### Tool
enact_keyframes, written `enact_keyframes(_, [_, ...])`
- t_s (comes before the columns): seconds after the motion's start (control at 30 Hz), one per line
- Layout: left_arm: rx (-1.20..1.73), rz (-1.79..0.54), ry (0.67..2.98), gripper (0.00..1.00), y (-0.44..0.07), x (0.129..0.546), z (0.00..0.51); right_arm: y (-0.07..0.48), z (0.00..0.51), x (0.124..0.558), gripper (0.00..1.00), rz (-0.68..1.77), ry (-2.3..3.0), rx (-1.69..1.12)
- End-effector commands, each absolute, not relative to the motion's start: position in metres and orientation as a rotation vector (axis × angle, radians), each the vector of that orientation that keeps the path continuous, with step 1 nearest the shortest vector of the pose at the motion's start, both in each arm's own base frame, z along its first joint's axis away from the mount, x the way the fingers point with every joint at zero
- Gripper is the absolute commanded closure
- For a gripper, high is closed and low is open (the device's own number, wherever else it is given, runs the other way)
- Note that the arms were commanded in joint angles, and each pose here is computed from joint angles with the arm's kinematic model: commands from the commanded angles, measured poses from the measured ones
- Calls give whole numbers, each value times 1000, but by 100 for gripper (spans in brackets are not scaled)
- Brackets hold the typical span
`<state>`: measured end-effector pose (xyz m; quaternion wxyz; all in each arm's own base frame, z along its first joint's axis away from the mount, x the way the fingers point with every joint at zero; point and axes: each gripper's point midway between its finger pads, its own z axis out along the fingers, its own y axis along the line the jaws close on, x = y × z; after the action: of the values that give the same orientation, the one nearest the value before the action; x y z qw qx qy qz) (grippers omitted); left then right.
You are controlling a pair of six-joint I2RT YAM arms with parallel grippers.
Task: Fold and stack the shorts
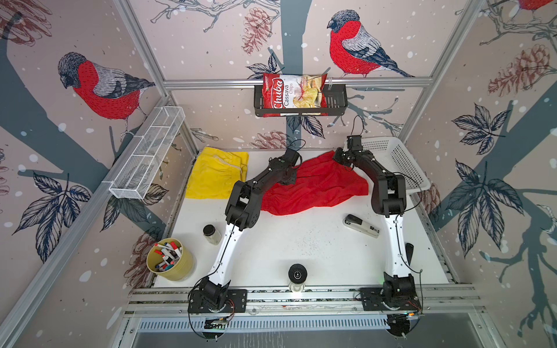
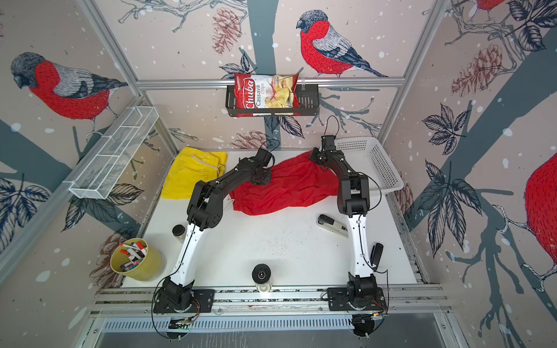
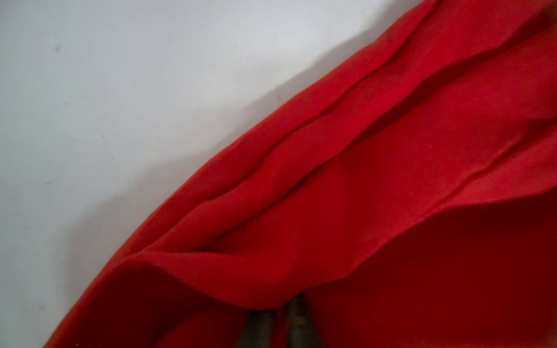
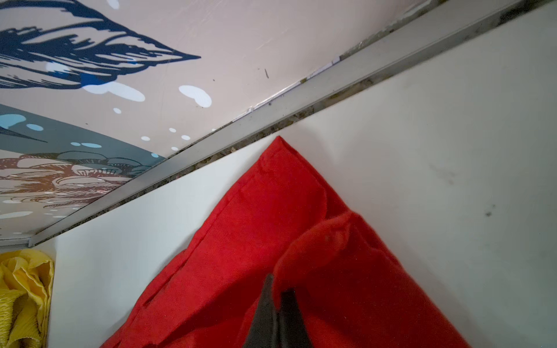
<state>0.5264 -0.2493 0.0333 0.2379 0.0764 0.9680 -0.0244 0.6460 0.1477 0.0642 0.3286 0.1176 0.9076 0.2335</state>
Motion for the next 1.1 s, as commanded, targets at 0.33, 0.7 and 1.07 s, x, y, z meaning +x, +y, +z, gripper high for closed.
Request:
enact_keyframes(0.33, [-22,-374,2523,100,-213,544,111,129,142,658,100,431,2188,293])
enact_keyframes(0.7, [-113,-427,2600,100,-199,556,68,148,114,686,92,492,2151,275])
enact_keyframes(1.07, [-210,-468,2576,42,-176,563,86,165,126,693,53,536,2107,210])
